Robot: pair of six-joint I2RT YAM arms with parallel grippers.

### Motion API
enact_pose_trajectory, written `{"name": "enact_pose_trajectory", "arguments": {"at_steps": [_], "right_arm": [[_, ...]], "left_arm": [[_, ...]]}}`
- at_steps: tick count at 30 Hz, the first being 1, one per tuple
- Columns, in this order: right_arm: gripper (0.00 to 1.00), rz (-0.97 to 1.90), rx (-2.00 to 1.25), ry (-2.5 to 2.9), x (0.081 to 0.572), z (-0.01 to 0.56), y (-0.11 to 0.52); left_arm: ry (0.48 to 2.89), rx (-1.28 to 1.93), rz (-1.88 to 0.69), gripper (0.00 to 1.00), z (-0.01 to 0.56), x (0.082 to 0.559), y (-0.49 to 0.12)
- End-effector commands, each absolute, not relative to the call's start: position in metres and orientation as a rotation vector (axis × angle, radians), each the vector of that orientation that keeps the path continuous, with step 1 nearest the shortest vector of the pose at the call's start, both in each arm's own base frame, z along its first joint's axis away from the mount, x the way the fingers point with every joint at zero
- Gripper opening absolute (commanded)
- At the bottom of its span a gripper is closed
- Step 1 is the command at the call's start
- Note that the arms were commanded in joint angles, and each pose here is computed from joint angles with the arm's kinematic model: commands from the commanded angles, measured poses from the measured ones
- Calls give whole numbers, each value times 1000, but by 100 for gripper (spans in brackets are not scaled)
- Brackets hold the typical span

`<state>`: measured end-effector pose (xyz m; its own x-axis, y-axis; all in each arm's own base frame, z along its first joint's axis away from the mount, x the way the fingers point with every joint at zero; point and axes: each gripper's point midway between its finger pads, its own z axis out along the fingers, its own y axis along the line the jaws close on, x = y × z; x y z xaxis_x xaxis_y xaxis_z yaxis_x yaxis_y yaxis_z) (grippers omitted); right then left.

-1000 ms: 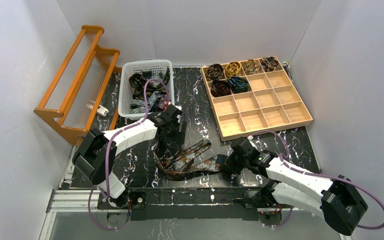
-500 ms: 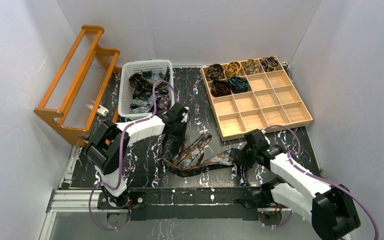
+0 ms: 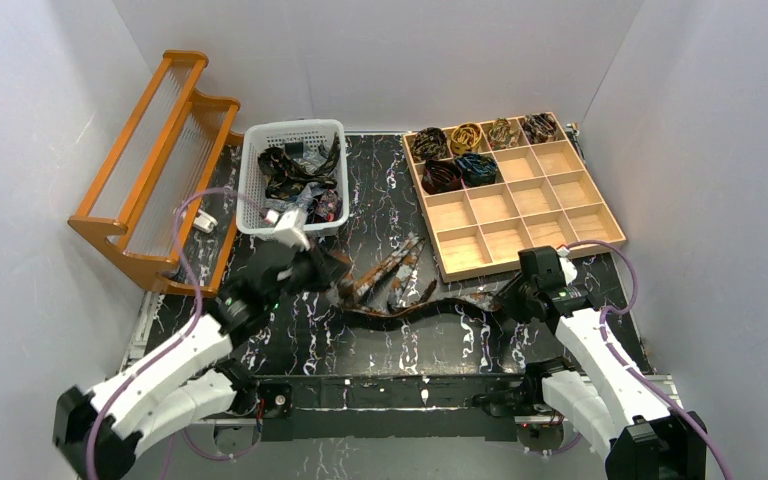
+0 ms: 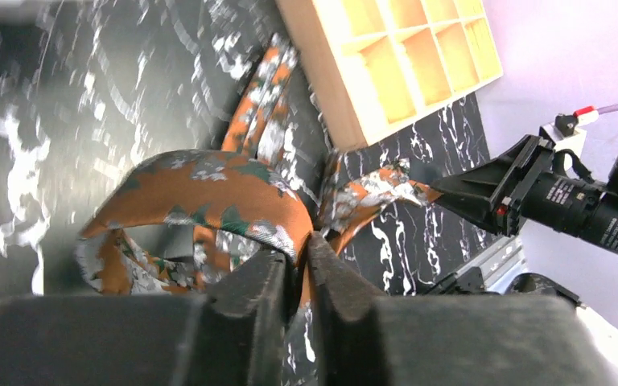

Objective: Roll the ties
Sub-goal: Flatten out the tie at the center of the board.

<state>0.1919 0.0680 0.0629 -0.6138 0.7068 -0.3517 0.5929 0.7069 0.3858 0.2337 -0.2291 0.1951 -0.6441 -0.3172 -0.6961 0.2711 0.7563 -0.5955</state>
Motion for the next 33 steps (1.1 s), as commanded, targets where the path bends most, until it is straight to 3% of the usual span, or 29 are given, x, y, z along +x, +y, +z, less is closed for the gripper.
{"name": "enact_pose_trajectory", "arguments": {"at_steps": [1,2,3,4,6,9,13,16,29,33], "right_arm": [[67,351,995,2485,183,64,74],[77,358,988,2492,183,68,75],[82,364,978,2496,183,74,76],[85,372,961,2491,186,82,77],[86,379,929,2464,192,100,77],[87,556,723,2424,208,133,99],[84,891,433,2466,208,153,147],[79,1022,371,2531,201,140,164],[79,1027,420,2719,196,92,198],[66,892,536,2757,196,67,198]], "left_arm": [[2129,-316,-814,21,137,209,-184],[2128,-367,-813,27,130,203,-176],[2149,-410,-791,37,118,197,-168],[2153,-446,-793,40,112,192,-163],[2147,-521,-789,44,105,187,-153],[2109,-602,-716,67,108,185,-132],[2106,-625,-591,83,127,184,-111],[2170,-638,-523,87,125,179,-108],[2137,-829,-515,98,128,164,-86],[2151,-853,-550,98,126,157,-87]]}}
